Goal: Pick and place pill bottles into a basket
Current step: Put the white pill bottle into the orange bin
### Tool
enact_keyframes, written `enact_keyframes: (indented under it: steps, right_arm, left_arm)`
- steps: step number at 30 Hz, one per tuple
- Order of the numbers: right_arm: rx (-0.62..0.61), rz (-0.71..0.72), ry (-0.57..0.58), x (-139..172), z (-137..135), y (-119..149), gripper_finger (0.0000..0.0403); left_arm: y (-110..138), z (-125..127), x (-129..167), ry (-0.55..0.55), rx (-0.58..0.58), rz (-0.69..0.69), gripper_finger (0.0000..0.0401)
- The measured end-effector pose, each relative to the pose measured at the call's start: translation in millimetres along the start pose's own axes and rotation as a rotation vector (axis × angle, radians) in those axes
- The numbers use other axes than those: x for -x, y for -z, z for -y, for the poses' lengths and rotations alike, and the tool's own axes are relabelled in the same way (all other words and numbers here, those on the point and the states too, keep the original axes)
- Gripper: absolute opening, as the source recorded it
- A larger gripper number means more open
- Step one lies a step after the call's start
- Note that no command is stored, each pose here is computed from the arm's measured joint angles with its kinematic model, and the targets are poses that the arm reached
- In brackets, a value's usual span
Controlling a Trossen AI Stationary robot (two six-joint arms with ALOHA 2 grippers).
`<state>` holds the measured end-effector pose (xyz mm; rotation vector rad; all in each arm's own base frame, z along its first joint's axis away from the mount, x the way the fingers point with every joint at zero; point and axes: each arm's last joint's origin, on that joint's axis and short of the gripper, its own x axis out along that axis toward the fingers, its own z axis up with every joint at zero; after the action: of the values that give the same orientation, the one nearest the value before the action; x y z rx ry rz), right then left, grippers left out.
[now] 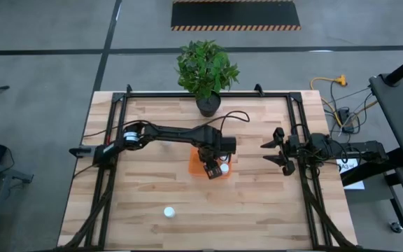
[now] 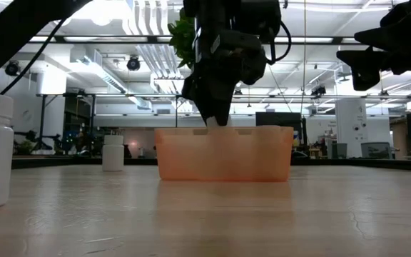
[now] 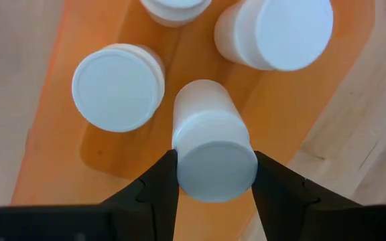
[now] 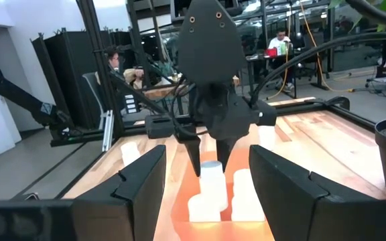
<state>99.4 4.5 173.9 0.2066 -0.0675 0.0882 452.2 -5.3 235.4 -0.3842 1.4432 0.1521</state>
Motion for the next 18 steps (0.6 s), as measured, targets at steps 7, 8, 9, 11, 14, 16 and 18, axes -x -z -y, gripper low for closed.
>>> enact_keyframes:
  steps: [7,8,9,11,14,16,18]
  right_arm:
    - [0.001,0.0,0.0,0.0,0.0,0.0,0.0203]
    - [0.001,0.0,0.0,0.0,0.0,0.0,0.0203]
    - [0.0,0.0,0.0,0.0,0.0,0.0,0.0203]
    - [0.0,0.0,0.0,0.0,0.0,0.0,0.0203]
    - [0.0,0.0,0.0,0.0,0.0,0.0,0.0203]
    - [0.001,0.0,0.0,0.0,0.0,0.0,0.0203]
    - [0.001,0.0,0.0,0.0,0.0,0.0,0.0203]
  left_arm:
    - [0.4,0.9,-0.1,-0.002,0.0,0.0,0.0174]
    - [0.4,1.0,-0.2,-0.002,0.0,0.0,0.0177]
    - [0.5,1.2,-0.2,-0.002,0.0,0.0,0.0179]
    - [0.5,1.3,-0.2,0.0,0.0,-0.001,0.0181]
    - [0.6,1.9,-0.1,0.022,0.0,-0.007,0.0183]
    - [0.5,2.5,-0.1,0.039,0.0,-0.011,0.0184]
    - [0.6,2.8,0.0,0.047,0.0,-0.014,0.0185]
